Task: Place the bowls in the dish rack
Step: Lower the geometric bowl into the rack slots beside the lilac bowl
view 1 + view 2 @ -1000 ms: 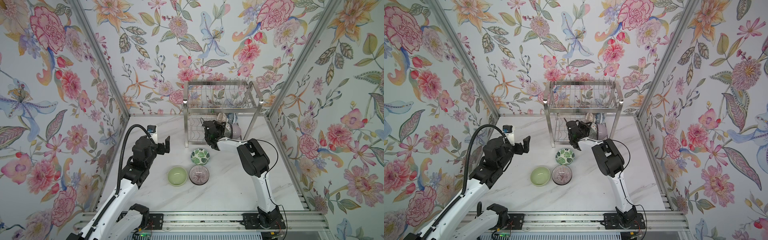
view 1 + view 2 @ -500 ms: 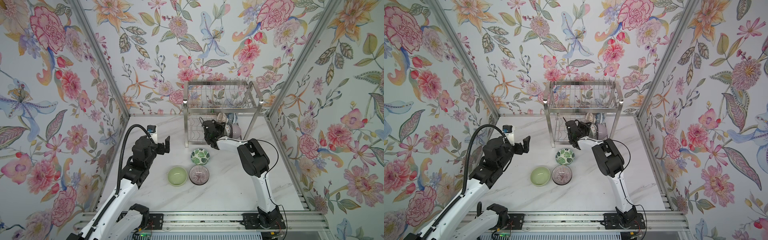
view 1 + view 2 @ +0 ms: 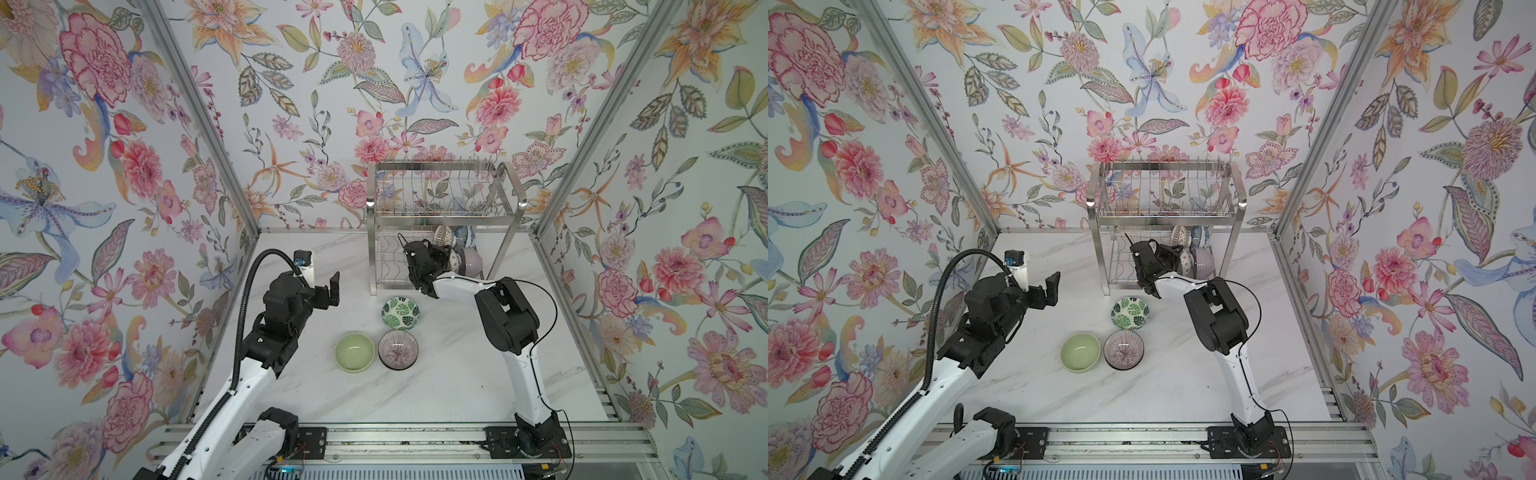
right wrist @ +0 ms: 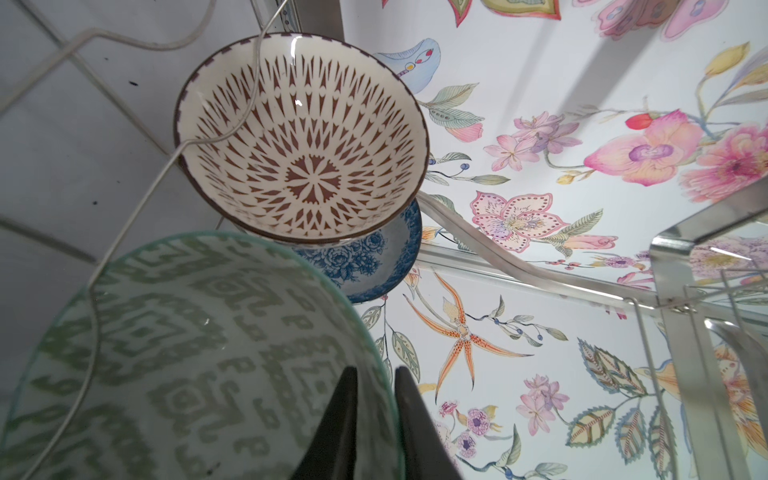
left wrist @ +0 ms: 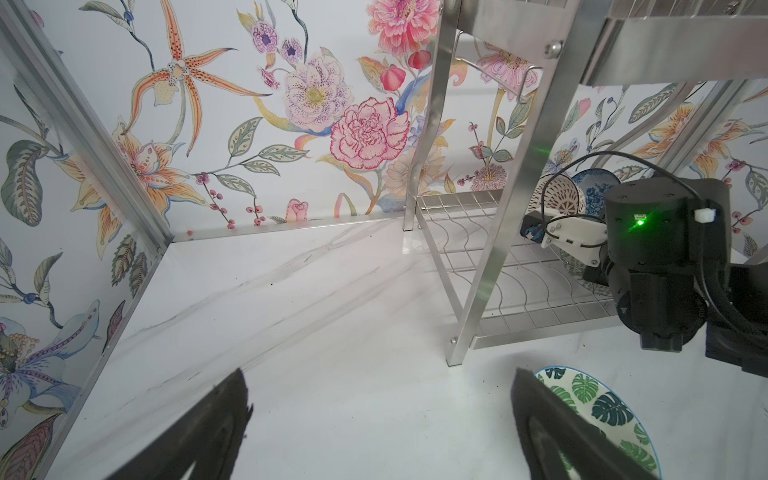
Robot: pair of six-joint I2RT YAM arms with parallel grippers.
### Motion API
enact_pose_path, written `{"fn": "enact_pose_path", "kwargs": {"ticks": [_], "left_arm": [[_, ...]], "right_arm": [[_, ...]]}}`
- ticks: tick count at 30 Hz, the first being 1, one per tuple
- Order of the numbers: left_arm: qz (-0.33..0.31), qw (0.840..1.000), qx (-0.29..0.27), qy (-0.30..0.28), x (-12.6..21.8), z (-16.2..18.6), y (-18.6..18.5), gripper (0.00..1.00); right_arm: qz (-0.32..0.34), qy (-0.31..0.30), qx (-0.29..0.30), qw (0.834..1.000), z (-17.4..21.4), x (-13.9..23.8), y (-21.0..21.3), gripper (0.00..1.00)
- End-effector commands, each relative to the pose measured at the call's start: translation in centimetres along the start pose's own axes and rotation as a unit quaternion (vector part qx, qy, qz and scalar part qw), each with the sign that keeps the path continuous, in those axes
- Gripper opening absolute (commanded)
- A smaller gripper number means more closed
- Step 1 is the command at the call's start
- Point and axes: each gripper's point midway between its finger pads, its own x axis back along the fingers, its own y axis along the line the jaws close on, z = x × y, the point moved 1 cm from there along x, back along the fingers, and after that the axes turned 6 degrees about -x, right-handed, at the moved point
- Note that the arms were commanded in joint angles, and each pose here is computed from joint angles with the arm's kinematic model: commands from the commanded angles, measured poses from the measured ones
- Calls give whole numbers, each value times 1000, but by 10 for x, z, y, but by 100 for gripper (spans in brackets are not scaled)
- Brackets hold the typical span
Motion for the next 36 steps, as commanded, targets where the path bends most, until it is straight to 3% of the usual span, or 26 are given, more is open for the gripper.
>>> {"fn": "enact_pose_path", "kwargs": {"ticks": [1, 4, 8, 17, 21, 24, 27, 29, 31, 36], "left_arm": [[4, 1000, 4, -6, 3, -3, 2, 99], [7, 1000, 6, -6, 3, -4, 1, 99], [8, 1000, 8, -4, 3, -3, 0, 99], [10, 1000, 12, -3, 3, -4, 0, 99], [12, 1000, 14, -2, 2, -4, -1, 100], [13, 1000, 17, -1, 2, -4, -1, 99], [14, 1000, 17, -1, 2, -5, -2, 99], [14, 1000, 17, 1, 1, -4, -2, 99], [17, 1000, 17, 5, -2, -3, -3, 99], [20, 999, 22, 14, -7, 0, -5, 99]], "right_arm": [[-5, -6, -23, 1000, -2, 4, -12, 19], [-6, -6, -26, 1000, 0, 4, -13, 20], [-9, -7, -31, 999, 2, 5, -14, 30], [-9, -10, -42, 999, 6, 6, -19, 33], [-8, -12, -46, 999, 7, 7, -24, 46], [-6, -13, -51, 999, 8, 8, -28, 47], [-5, -19, -58, 998, 8, 12, -33, 58], [-7, -27, -64, 998, 6, 16, -36, 81], [-12, -37, -72, 997, 3, 21, -39, 97], [-31, -72, -86, 993, -6, 37, -40, 99]]}}
